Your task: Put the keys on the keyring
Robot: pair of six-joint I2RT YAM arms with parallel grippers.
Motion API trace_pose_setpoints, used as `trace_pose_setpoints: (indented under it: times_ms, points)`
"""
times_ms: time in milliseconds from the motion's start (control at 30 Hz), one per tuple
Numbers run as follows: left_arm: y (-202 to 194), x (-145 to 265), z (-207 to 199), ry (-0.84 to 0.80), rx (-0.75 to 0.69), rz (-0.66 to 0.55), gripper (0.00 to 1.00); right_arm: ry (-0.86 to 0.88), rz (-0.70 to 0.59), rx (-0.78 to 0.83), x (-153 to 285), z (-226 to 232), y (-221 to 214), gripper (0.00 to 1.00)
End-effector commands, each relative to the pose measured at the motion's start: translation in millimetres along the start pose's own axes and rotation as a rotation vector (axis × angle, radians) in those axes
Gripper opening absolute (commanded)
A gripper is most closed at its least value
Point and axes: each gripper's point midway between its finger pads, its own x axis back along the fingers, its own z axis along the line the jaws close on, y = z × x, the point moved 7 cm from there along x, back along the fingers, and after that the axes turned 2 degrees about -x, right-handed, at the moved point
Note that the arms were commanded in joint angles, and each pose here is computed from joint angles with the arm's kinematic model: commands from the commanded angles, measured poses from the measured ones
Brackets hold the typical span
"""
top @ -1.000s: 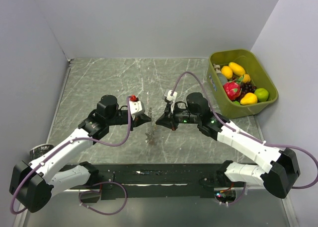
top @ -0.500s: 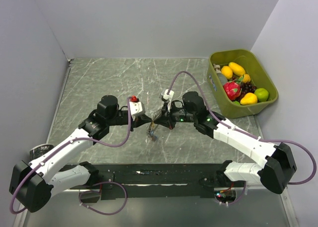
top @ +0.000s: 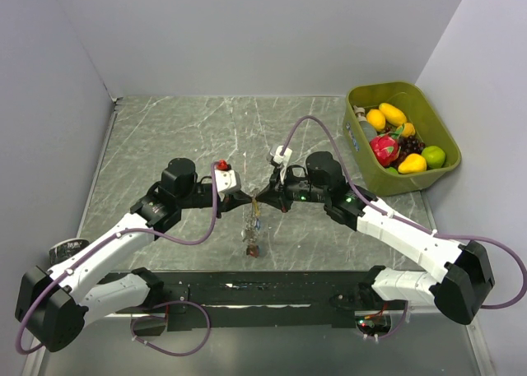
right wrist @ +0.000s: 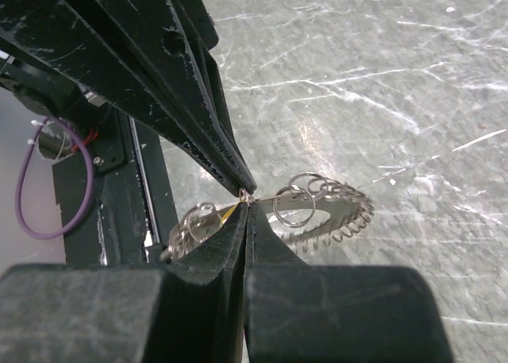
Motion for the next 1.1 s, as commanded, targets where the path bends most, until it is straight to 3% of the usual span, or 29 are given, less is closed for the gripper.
trace_pose_setpoints:
  times_ms: [0, 800, 1067]
  points:
    - [31.9, 4.5, -0.1, -0.017, -0.095, -0.095, 0.01, -0.033, -0.071, 0.038, 0.9, -1.0, 18.3, 0.0]
    - [37.1, 10.1, -1.4, 0.009, -0.124, -0.119, 0.01, -0.103, -0.032, 0.041, 7.1, -12.4, 0.5, 0.0]
    - [38.6, 10.7, -4.8, -0.012, -0.132, -0.139, 0.01, -0.022, -0.036, 0.052, 5.9, -4.9, -0.3, 0.0]
